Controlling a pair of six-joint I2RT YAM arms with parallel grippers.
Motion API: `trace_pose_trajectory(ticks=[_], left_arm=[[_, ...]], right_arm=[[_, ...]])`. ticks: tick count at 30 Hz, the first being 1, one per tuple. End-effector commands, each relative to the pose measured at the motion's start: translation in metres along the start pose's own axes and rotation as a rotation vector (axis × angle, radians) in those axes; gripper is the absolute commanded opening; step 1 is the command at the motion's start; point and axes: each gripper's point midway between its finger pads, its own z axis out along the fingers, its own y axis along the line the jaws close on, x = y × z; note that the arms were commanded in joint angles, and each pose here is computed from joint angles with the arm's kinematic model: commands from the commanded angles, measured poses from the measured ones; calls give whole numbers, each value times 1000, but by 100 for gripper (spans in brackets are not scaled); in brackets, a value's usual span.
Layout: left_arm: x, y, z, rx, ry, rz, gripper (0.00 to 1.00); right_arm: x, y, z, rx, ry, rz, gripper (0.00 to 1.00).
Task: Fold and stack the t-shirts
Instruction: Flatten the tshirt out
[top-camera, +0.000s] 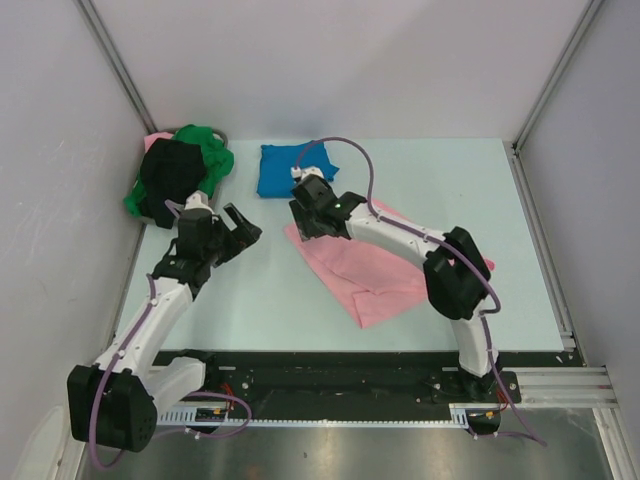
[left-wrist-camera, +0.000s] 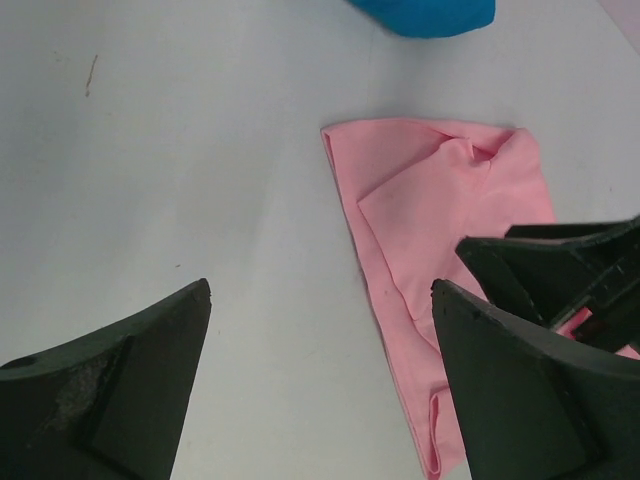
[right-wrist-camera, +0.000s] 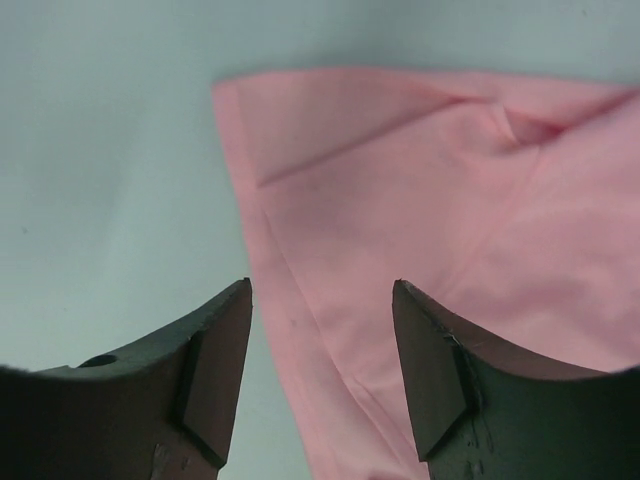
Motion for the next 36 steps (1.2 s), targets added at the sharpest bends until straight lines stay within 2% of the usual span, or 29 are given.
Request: trace_pose_trajectory(ticks=[1, 4, 9, 15, 26, 27, 31, 36], left_arm=[[-12, -11, 5, 51, -46, -64, 95], [-8, -7, 6, 50, -42, -74, 95], [-1, -3, 3, 62, -48, -86, 94], [4, -1, 6, 77, -44, -93, 94], [14, -1, 15, 94, -1, -93, 94], [14, -1, 15, 96, -1, -93, 94], [16, 1, 16, 94, 3, -94, 94], [15, 0, 15, 98, -2, -93, 94]], right_arm=[[-29, 14, 17, -9, -44, -25, 61], [-23, 15, 36, -3, -13, -32, 57], [-4, 18, 59, -19, 53, -45, 57], [5, 25, 82, -16, 70, -57, 56], [8, 32, 90, -2, 92, -96, 56], [11, 32, 91, 0, 97, -100, 56], [15, 29, 94, 8, 109, -100, 42], [23, 26, 101, 15, 130, -102, 41]])
